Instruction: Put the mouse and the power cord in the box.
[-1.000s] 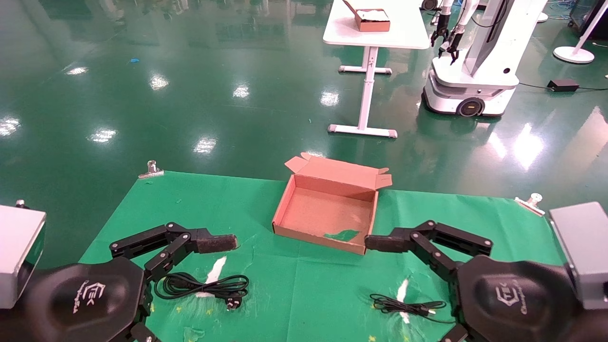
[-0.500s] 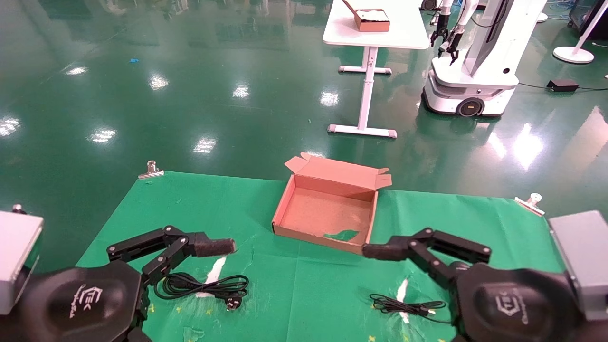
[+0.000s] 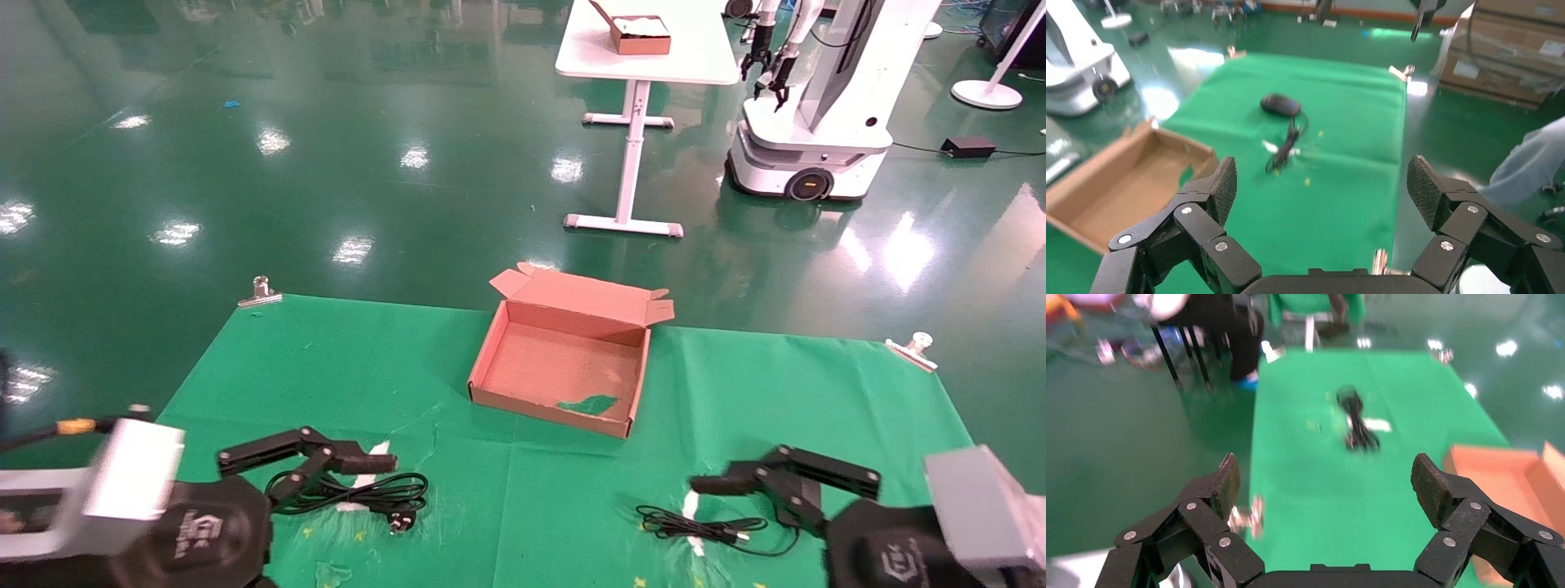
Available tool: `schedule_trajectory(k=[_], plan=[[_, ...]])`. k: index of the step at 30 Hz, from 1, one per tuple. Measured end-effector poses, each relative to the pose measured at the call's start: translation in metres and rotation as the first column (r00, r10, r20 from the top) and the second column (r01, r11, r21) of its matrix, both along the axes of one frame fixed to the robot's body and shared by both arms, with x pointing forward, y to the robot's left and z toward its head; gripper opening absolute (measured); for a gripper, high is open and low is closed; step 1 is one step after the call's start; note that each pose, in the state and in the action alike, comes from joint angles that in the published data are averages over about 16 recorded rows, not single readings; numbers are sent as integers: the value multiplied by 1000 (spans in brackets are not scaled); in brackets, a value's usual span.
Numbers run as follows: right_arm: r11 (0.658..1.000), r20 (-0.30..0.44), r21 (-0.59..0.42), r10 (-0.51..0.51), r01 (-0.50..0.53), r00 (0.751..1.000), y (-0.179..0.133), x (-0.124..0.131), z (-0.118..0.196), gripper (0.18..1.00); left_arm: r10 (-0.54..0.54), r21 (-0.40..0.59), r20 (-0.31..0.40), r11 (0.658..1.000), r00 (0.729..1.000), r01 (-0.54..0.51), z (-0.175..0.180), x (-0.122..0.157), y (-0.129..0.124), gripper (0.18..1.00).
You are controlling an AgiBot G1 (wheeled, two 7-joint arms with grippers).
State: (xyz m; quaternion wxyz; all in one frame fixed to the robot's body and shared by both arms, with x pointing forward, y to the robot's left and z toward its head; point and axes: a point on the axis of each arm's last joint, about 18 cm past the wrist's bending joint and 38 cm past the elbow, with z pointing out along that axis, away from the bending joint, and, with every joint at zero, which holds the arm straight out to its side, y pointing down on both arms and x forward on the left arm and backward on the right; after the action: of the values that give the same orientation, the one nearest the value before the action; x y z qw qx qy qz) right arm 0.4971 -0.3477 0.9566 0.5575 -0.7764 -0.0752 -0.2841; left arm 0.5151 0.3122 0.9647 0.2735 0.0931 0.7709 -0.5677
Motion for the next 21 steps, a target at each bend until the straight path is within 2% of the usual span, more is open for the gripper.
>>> schedule_trajectory(k=[5, 10, 15, 21], plan=[[992, 12, -94, -77, 78, 997, -23, 16, -16, 1000, 42, 95, 11, 995, 999, -43, -10, 25, 0, 1000], [962, 47, -208, -170, 176, 984, -49, 41, -32, 1000, 91, 207, 35, 974, 995, -97, -21, 58, 1, 1000], [903, 101, -338, -246, 266, 964, -69, 75, -49, 1000, 149, 324, 79, 931, 986, -167, -29, 96, 4, 1000], [813, 176, -480, -279, 330, 944, -73, 121, -65, 1000, 232, 438, 153, 855, 961, -277, -39, 142, 9, 1000]])
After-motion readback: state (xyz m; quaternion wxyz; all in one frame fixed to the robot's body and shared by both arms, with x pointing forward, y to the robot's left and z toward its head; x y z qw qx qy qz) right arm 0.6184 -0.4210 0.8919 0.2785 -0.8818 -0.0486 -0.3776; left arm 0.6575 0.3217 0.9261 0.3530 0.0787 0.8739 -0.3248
